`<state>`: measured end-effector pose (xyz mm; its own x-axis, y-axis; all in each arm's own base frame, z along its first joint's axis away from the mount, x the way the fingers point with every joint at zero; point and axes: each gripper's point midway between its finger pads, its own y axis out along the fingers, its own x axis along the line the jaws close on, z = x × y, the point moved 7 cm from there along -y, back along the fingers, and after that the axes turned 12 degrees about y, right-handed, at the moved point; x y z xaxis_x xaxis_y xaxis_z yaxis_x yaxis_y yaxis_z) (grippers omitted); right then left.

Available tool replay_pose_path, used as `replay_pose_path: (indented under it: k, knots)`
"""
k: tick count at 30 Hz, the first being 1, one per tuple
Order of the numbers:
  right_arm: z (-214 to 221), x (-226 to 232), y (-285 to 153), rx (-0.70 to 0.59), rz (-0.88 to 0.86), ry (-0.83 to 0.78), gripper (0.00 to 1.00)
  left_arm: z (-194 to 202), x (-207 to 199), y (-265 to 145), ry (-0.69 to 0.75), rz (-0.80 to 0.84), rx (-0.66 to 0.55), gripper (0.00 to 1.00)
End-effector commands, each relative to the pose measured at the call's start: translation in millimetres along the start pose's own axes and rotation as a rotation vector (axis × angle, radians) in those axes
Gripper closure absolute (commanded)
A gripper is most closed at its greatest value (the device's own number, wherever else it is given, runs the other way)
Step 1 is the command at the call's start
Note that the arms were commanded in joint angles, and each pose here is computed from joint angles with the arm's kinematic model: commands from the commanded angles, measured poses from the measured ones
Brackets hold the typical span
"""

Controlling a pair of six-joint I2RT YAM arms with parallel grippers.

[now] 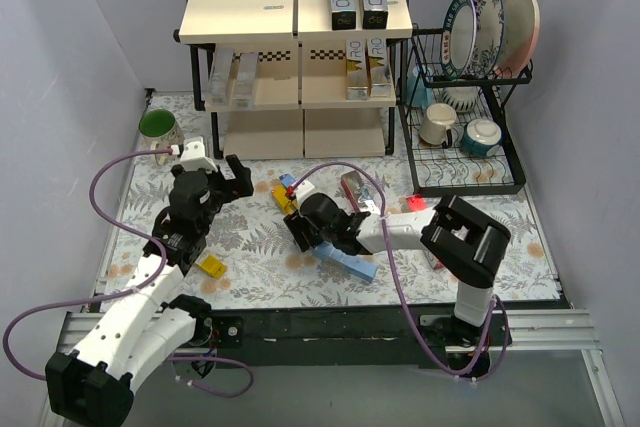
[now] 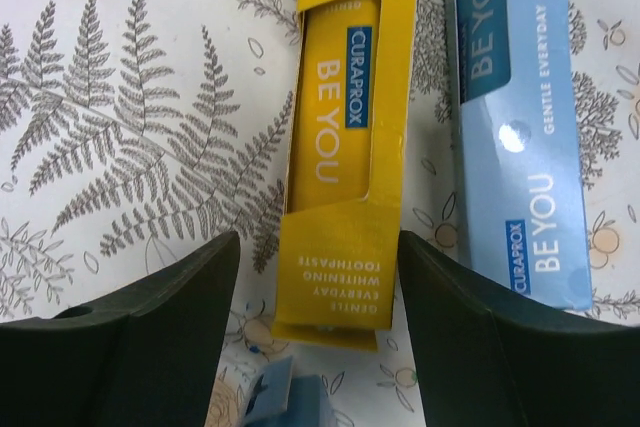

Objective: Place and organize the toothpastes onto the shelf
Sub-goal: Pick up the toothpaste from the center of the board.

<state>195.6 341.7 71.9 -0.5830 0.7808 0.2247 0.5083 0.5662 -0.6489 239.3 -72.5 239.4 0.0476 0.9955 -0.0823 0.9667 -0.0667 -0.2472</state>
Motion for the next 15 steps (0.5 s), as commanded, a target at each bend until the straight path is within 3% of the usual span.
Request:
replay_pose_path:
  k: [1,3,8,15]
  knots:
    - [14.5,-2.6,10.7,0.055,0.041,-0.050,0.33,0.6,-6.0,-4.7,0.074,0.108,-0.027,0.02]
    - [14.7,-3.6,5.9,0.055,0.036,-0.071,0.36,1.4,-9.0,-6.6,0.086,0.145,-0.035,0.02]
    - [6.7,-4.4,-25.5,0.017,-0.039,-0.153,0.58,3.0,-24.4,-15.3,0.159,0.337,-0.052,0.02]
    - [-17.8,12.0,-76.6,-0.010,-0.259,-0.315,0.61,5.9,-41.5,-29.6,0.268,0.575,-0.071,0.02]
